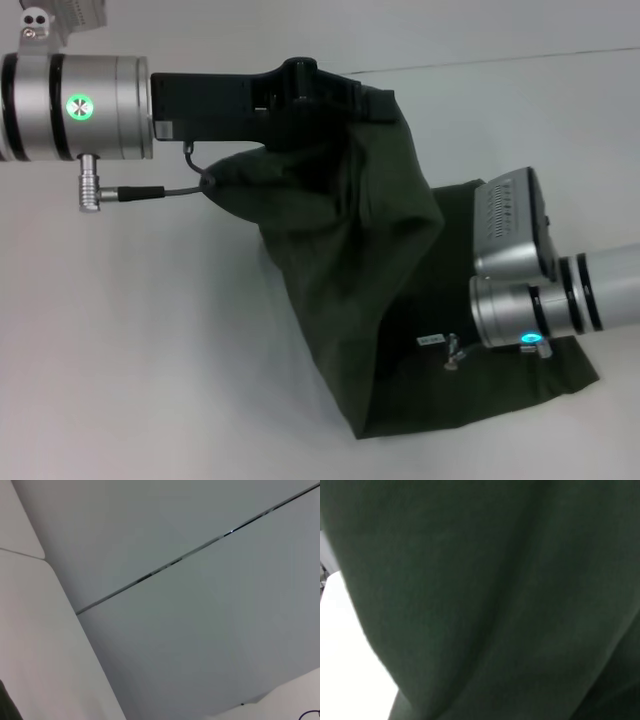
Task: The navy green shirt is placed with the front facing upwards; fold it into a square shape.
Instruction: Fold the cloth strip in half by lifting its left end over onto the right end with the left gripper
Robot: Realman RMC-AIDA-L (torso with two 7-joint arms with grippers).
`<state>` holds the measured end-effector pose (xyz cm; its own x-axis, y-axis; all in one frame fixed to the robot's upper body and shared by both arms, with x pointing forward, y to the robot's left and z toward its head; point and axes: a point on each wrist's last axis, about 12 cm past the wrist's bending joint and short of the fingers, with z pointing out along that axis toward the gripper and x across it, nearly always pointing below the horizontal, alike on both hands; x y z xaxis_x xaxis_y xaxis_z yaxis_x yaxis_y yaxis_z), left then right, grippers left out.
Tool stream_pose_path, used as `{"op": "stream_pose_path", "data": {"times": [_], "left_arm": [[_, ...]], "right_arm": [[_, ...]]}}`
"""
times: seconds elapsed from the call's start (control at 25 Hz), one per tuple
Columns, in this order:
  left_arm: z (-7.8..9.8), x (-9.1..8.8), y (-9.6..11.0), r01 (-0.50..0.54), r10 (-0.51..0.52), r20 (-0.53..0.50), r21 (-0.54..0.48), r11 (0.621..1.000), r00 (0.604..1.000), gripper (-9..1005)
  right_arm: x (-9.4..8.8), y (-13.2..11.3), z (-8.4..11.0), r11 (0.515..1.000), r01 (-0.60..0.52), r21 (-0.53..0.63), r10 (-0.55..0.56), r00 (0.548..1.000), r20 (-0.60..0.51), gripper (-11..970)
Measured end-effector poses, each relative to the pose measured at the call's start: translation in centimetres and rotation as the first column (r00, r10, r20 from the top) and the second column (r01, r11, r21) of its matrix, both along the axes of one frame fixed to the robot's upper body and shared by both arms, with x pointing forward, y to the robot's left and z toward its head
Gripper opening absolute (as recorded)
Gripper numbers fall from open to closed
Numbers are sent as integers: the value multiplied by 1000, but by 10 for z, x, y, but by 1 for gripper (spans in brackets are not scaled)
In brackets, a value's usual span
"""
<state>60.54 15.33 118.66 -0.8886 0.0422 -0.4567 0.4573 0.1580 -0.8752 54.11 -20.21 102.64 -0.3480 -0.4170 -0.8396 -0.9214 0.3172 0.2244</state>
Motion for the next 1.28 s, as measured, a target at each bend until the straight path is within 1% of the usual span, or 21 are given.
{"op": "stream_pose_path", "data": {"times": [0.16,0.44,0.72,0.88,1.12,1.28], "left_arm": [[-1,-2,2,0,0,1,-3,1000,1000,31],[-2,-7,7,-11,11,2,-22,1000,1000,31],[-7,-12,13,-8,8,-10,-33,999,1000,31],[-5,-15,16,-12,12,3,-35,999,1000,32],[-3,-20,25,-32,33,19,-44,999,999,32],[-3,-24,36,-57,58,27,-52,997,998,32]], "right_arm": [[1,9,-1,1000,-17,-4,17,1000,4,0],[4,15,-2,1000,-19,-19,19,1000,15,0],[7,14,-2,1000,9,-18,-8,1000,21,0],[10,17,0,1000,6,-19,-5,1000,30,0],[18,26,7,1000,-15,-23,16,999,50,0],[21,34,9,998,-43,-39,46,997,57,0]]}}
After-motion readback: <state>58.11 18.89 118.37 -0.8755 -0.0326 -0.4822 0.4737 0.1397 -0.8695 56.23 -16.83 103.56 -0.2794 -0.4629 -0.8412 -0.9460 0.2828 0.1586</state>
